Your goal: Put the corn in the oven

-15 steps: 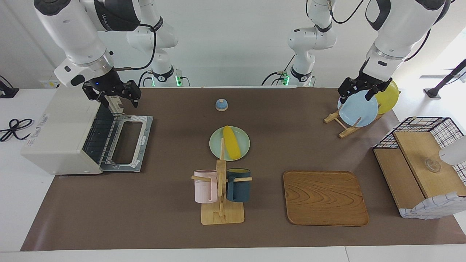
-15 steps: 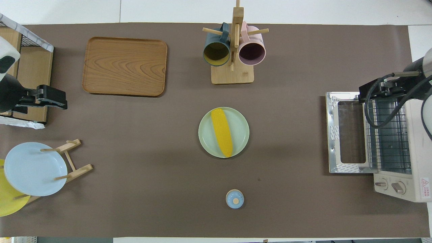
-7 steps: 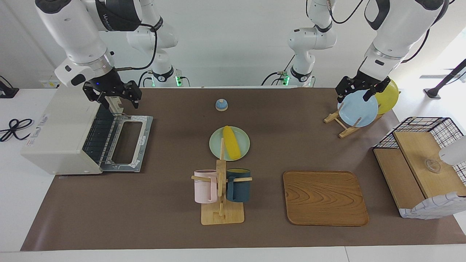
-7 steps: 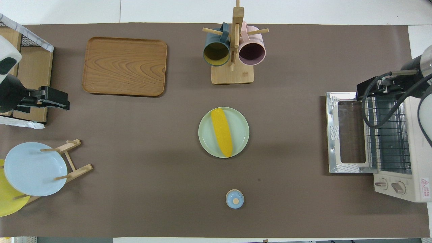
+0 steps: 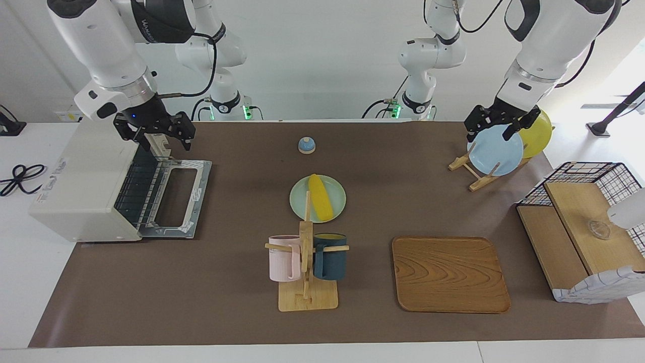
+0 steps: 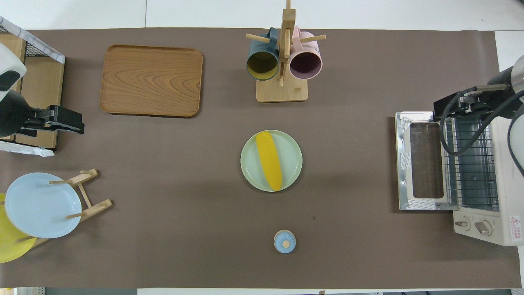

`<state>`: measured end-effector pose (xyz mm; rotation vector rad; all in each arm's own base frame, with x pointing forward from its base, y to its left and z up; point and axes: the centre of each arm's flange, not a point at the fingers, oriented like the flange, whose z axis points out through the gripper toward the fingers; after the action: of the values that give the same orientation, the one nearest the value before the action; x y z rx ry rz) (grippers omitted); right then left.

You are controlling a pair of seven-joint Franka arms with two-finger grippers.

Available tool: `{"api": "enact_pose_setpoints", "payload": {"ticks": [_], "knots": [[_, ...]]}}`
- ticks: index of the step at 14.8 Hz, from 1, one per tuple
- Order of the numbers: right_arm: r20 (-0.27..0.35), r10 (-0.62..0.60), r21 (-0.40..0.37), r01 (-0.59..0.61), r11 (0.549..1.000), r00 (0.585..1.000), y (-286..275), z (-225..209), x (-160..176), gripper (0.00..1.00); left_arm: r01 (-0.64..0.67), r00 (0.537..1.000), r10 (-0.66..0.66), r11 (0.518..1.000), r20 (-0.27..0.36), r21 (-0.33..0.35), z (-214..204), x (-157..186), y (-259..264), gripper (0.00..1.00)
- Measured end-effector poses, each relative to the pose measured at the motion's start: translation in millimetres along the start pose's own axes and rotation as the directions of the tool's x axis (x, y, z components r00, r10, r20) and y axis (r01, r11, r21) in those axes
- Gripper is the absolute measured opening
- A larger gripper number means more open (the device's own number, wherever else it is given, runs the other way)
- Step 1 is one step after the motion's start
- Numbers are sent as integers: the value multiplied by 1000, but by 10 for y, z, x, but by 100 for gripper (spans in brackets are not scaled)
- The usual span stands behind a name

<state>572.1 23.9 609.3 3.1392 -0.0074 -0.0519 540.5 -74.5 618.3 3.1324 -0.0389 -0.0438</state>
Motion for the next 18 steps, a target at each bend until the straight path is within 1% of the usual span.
{"api": "enact_pose_setpoints", "payload": {"ticks": [2,4,5,6,8,9,11,12,13,15,17,18], "knots": [[-40,16,7,-15,1000,999,-126,116,28,100,0,1000,0,1000,0,0,0,0,-1,100],[-90,14,16,-13,1000,996,-397,475,-7,100,1,1000,-1,1000,1,0,0,0,-7,100],[-94,14,17,-12,1000,995,-520,724,-77,100,2,1000,-2,1000,1,0,1,0,-11,100],[-79,14,15,-13,1000,997,-591,970,-169,100,3,1000,-3,1000,2,0,2,0,-15,100],[-16,21,5,-20,1000,1000,-569,1401,-344,96,4,1000,-4,1000,3,0,2,-1,-22,100],[13,28,0,-28,1000,1000,-527,1609,-420,87,4,1000,-4,1000,3,0,3,-1,-24,100],[37,56,-5,-55,998,998,-464,2036,-557,64,6,1000,-6,1000,4,0,3,-1,-31,100],[49,65,-8,-65,998,997,-448,2236,-634,51,6,1000,-6,1000,4,0,3,0,-36,100],[59,72,-10,-71,997,996,-437,2417,-714,41,7,1000,-7,1000,4,0,3,0,-39,100],[66,74,-12,-73,997,995,-415,2710,-858,22,7,1000,-7,1000,4,0,3,0,-39,100],[72,75,-13,-74,997,995,-397,2864,-948,2,7,1000,-7,1000,4,0,3,0,-39,100],[76,79,-14,-78,997,994,-376,2890,-967,1,7,1000,-7,1000,4,0,3,0,-39,100]]}}
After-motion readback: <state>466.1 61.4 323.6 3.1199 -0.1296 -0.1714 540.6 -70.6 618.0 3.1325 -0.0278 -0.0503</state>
